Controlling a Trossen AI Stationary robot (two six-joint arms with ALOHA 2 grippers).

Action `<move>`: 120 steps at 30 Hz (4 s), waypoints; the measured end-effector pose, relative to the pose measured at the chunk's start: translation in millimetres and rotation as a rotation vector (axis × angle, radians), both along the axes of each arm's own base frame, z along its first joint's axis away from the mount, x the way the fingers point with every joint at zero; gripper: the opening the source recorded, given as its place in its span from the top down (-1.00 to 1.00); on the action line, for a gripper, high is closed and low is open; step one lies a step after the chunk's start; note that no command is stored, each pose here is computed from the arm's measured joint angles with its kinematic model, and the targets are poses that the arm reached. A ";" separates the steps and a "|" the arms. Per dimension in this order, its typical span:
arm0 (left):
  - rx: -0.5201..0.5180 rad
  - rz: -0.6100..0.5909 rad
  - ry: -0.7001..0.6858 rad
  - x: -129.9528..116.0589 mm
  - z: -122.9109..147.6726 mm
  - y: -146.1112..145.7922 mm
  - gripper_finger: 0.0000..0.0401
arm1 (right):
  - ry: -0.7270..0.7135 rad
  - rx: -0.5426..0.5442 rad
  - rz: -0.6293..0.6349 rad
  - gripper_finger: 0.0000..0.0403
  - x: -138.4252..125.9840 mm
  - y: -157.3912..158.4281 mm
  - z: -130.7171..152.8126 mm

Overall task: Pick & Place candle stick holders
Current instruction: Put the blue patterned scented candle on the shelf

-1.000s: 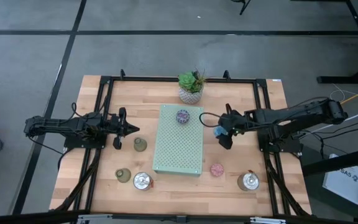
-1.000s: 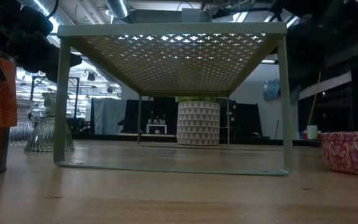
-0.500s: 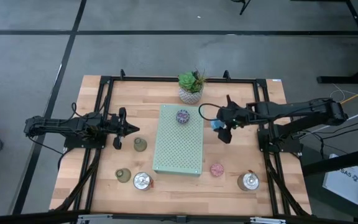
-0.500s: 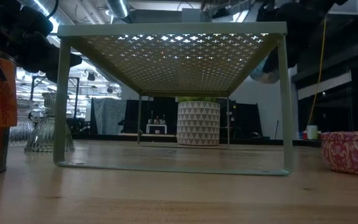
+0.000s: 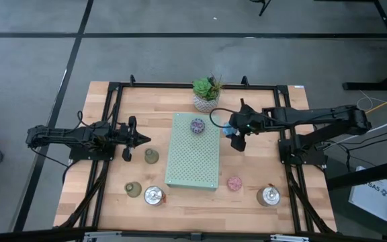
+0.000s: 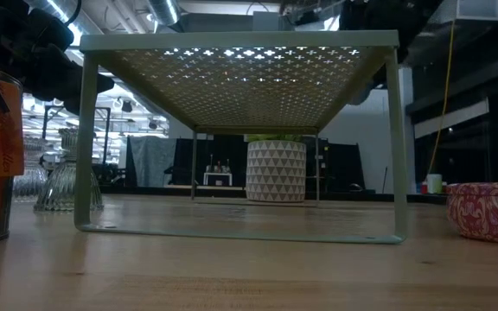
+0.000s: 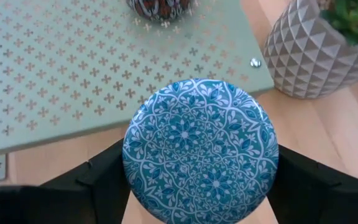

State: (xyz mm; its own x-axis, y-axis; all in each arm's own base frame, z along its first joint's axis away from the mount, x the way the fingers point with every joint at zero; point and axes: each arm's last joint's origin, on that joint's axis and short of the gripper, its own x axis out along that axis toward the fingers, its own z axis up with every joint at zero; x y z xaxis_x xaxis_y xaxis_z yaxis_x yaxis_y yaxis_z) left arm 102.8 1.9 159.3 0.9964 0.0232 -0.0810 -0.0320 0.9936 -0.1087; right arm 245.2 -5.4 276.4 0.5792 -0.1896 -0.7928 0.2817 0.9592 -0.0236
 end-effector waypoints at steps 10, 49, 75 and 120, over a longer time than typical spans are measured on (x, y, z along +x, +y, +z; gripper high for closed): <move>0.000 0.000 0.000 0.0 0.0 0.0 0.97 | 0.029 -0.058 0.080 -0.49 34.1 -0.1 4.9; 0.000 0.000 0.000 0.0 0.0 0.0 0.97 | 0.078 -0.088 0.094 -0.59 78.0 -17.1 -17.9; 0.000 0.000 0.000 0.0 0.0 0.0 0.97 | 0.042 -0.096 0.179 -0.63 81.7 -13.5 -16.3; 0.000 0.000 0.000 0.0 0.0 0.0 0.97 | 0.026 -0.109 0.221 -0.66 83.3 -12.3 -15.0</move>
